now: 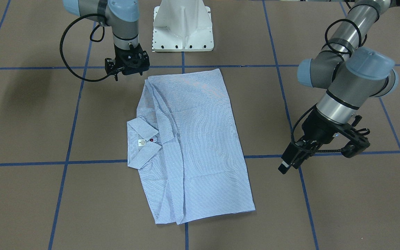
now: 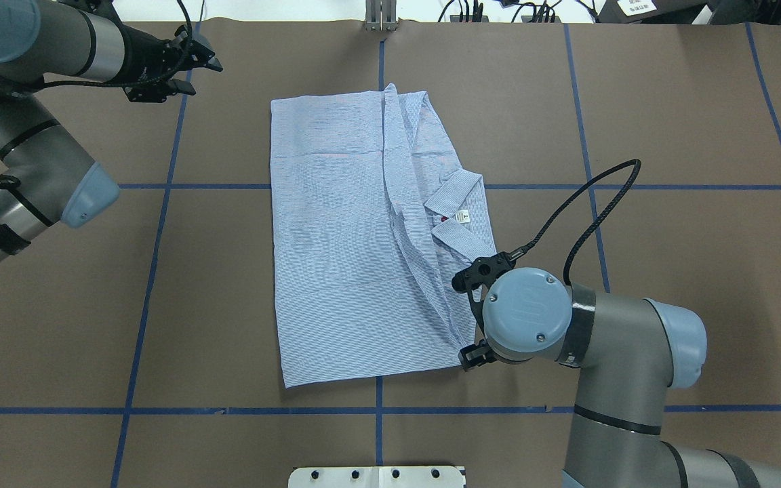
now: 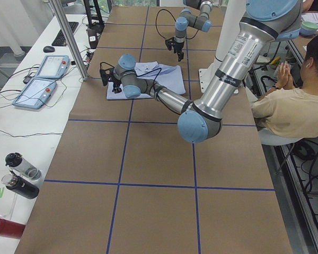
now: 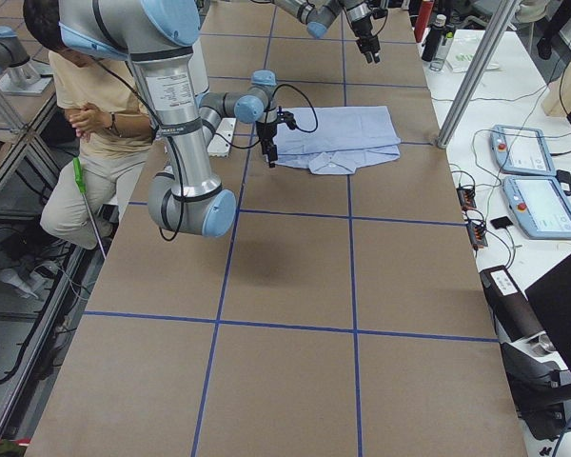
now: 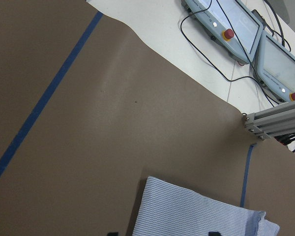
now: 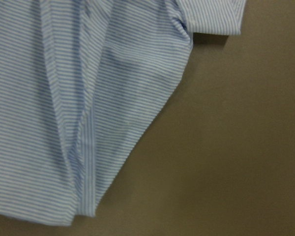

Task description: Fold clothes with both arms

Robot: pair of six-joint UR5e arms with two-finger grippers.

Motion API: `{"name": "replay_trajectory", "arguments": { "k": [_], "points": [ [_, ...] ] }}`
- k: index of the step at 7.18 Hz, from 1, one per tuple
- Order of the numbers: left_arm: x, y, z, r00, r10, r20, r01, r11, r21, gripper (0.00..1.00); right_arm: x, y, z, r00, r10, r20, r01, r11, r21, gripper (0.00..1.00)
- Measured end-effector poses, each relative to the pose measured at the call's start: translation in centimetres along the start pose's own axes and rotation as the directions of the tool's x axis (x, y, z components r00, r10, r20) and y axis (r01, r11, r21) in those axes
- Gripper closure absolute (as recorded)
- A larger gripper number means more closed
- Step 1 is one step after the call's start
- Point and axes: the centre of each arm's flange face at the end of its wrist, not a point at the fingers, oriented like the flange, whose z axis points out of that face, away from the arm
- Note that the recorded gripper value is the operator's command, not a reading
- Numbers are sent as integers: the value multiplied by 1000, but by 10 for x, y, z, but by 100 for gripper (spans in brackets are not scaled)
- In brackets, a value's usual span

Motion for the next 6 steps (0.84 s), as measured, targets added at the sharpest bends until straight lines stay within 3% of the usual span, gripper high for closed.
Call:
{"name": "replay_trajectory", "arguments": {
  "k": [2, 6],
  "points": [
    [6, 3, -9, 1000, -1, 1, 1, 1000, 1, 32, -28, -28, -7, 1000, 7, 4, -7, 1000, 15, 0],
    [-4, 6, -22, 1000, 1, 5, -1, 1000, -26, 32, -47, -79, 26, 1000, 28, -7, -27, 998, 48, 0]
  ]
}}
